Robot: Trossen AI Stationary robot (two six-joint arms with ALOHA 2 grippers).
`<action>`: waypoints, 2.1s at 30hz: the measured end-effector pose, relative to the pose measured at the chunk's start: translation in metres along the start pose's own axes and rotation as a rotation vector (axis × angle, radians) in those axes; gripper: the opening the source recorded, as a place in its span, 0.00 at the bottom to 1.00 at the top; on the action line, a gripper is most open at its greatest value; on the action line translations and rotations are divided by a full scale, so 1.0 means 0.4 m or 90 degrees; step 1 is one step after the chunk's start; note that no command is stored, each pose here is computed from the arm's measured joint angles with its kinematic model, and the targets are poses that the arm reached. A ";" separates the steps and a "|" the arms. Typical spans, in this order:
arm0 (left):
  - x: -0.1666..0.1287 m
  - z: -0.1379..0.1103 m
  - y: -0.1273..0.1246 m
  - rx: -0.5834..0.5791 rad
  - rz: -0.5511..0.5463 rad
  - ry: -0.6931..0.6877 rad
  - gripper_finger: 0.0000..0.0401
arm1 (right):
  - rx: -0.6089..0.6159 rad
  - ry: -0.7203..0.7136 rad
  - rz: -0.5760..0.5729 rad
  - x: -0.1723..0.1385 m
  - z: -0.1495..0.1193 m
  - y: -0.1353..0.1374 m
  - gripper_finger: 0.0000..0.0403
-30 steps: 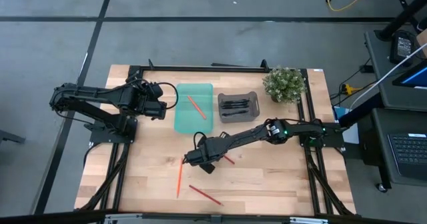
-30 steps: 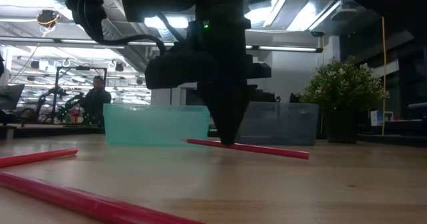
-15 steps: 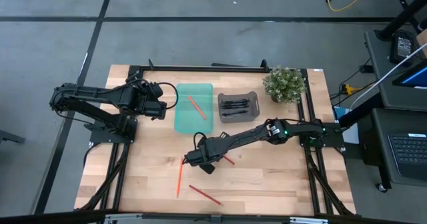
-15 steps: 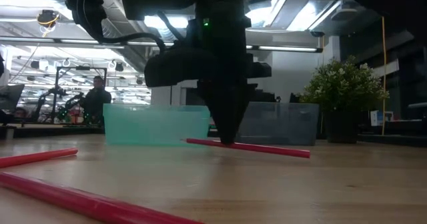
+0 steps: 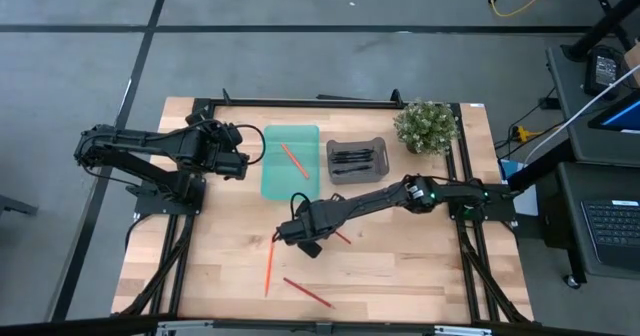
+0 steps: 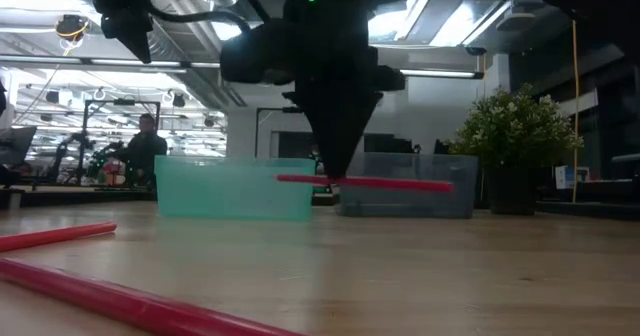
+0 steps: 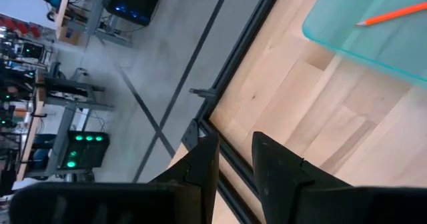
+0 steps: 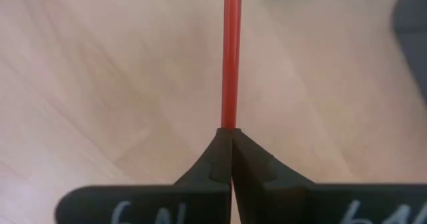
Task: Sort pens & pencils
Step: Put the red pencil into the green bin
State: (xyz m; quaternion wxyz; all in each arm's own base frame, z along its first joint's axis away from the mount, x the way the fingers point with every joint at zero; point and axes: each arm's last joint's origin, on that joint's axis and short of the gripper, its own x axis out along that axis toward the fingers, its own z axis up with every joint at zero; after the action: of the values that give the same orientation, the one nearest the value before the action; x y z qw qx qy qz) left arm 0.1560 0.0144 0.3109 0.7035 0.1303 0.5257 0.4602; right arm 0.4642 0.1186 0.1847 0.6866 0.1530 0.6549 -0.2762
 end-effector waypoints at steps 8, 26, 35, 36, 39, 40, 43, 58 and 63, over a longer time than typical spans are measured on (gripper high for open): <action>0.001 0.001 0.002 0.001 0.014 -0.008 0.21 | 0.014 -0.018 0.005 -0.026 0.042 -0.049 0.01; 0.001 0.001 0.002 0.001 0.016 -0.009 0.21 | -0.019 -0.089 0.106 -0.091 0.050 -0.034 0.05; 0.001 0.001 0.001 0.000 0.011 -0.006 0.21 | -0.028 -0.033 0.065 -0.062 0.008 -0.023 0.20; 0.001 0.001 0.001 -0.001 0.011 -0.006 0.21 | -0.022 -0.028 0.059 -0.051 0.008 -0.024 0.22; 0.001 0.001 0.001 -0.001 0.011 -0.006 0.21 | -0.019 -0.005 0.034 -0.012 0.000 -0.028 0.28; 0.001 0.001 0.001 -0.001 0.011 -0.006 0.21 | -0.020 0.003 0.029 -0.001 -0.003 -0.029 0.30; 0.001 0.001 0.001 -0.001 0.011 -0.006 0.21 | -0.020 0.022 0.018 0.027 -0.006 -0.034 0.34; 0.000 0.001 0.001 -0.003 0.011 -0.006 0.21 | -0.011 0.027 0.084 0.119 0.017 -0.038 0.37; 0.001 0.001 0.001 -0.004 0.011 -0.006 0.21 | -0.010 0.030 0.088 0.143 0.020 -0.050 0.37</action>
State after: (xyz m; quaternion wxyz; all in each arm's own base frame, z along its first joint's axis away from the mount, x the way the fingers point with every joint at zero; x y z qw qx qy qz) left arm 0.1561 0.0148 0.3112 0.7025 0.1349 0.5198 0.4670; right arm 0.4586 0.0877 0.1321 0.6895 0.1989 0.6611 -0.2191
